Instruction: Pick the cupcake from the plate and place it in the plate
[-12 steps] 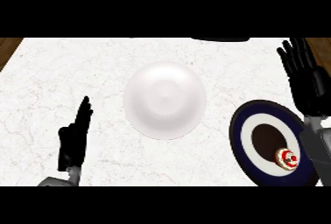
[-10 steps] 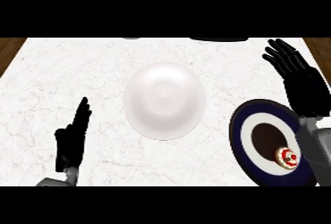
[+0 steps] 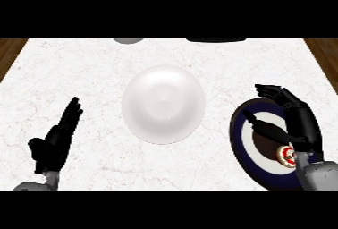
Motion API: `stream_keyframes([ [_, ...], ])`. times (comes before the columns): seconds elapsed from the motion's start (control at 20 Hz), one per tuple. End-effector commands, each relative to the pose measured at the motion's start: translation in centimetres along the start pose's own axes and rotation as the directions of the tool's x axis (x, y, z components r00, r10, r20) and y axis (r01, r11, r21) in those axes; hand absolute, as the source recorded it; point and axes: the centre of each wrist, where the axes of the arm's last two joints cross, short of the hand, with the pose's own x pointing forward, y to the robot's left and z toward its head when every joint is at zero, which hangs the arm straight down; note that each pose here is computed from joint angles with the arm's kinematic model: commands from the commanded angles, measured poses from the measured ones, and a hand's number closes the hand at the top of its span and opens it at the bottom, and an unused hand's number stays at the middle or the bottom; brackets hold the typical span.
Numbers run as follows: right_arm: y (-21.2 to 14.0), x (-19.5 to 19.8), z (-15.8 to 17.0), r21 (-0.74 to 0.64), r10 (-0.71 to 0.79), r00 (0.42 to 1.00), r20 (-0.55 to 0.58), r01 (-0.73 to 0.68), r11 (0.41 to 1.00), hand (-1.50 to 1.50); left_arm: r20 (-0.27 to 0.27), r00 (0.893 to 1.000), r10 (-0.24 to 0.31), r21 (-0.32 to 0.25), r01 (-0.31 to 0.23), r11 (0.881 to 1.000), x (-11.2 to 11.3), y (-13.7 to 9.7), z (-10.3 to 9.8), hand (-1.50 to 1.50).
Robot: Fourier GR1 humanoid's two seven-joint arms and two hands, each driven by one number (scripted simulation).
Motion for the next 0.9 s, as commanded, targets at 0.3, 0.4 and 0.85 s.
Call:
stream_keyframes([
  [0.3,-0.2,-1.3,11.7,-0.133,0.169,0.979,0.113,-0.154,0.979,-1.50,0.019,0.999,0.031,-0.043,-0.031,0.999,-1.6,0.2,-0.3,0.00],
  [0.4,-2.2,-0.5,12.0,-0.201,0.218,0.972,0.091,-0.197,0.960,-1.50,0.019,1.000,0.019,-0.040,-0.018,0.999,-1.8,3.3,-0.4,0.00],
  [0.85,-6.7,1.6,13.4,0.001,0.536,0.830,-0.154,-0.543,0.840,-1.50,0.020,0.999,0.037,-0.057,-0.036,0.998,-1.8,2.0,-0.8,0.00],
])
